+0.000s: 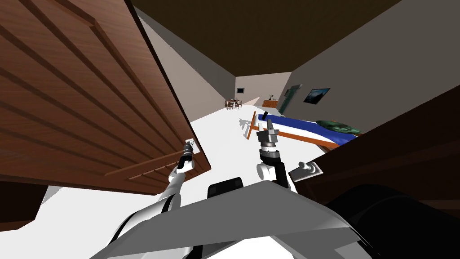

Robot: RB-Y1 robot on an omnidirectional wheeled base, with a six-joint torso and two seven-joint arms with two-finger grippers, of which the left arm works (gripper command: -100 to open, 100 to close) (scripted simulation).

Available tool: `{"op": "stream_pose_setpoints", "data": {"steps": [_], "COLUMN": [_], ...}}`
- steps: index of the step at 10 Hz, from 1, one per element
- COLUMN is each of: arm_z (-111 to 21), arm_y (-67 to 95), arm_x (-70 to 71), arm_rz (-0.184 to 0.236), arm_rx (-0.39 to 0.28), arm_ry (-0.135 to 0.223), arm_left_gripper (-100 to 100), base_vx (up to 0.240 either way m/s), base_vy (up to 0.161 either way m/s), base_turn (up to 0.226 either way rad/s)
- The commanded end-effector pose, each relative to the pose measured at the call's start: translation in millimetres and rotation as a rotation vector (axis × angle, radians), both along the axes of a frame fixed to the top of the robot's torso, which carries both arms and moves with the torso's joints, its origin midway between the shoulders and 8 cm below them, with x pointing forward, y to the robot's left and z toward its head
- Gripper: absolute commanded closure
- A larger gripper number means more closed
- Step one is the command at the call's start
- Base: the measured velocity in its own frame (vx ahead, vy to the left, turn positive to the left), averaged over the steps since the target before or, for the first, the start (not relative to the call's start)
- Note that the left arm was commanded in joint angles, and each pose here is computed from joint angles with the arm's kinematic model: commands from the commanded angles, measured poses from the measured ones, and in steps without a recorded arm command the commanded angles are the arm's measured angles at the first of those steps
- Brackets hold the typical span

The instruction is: Push the door open

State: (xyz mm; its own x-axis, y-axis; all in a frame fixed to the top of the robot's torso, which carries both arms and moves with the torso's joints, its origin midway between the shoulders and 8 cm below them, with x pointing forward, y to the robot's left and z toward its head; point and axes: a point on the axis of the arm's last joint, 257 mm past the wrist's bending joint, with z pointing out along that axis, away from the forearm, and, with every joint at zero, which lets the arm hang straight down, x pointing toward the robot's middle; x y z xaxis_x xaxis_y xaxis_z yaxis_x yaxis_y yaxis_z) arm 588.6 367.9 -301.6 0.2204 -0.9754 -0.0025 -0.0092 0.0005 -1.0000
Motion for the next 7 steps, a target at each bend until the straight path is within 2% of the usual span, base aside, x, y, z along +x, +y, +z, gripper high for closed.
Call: {"op": "stream_pose_setpoints", "data": {"steps": [1,6,7], "arm_z": [4.7,5.4,1.8], "arm_y": [13.5,38.2,35.3], "arm_x": [1.7,-4.2,-5.7], "arm_rz": [0.023,0.070,0.066], "arm_rx": [0.003,0.000,0.000], "arm_ry": [-0.009,-0.009,-0.004], "arm_left_gripper": [100,100,100], "base_vx": [0.173,0.166,0.069], "base_vy": [-0.078,-0.082,-0.020], "base_turn": [0.051,0.056,0.030]}}
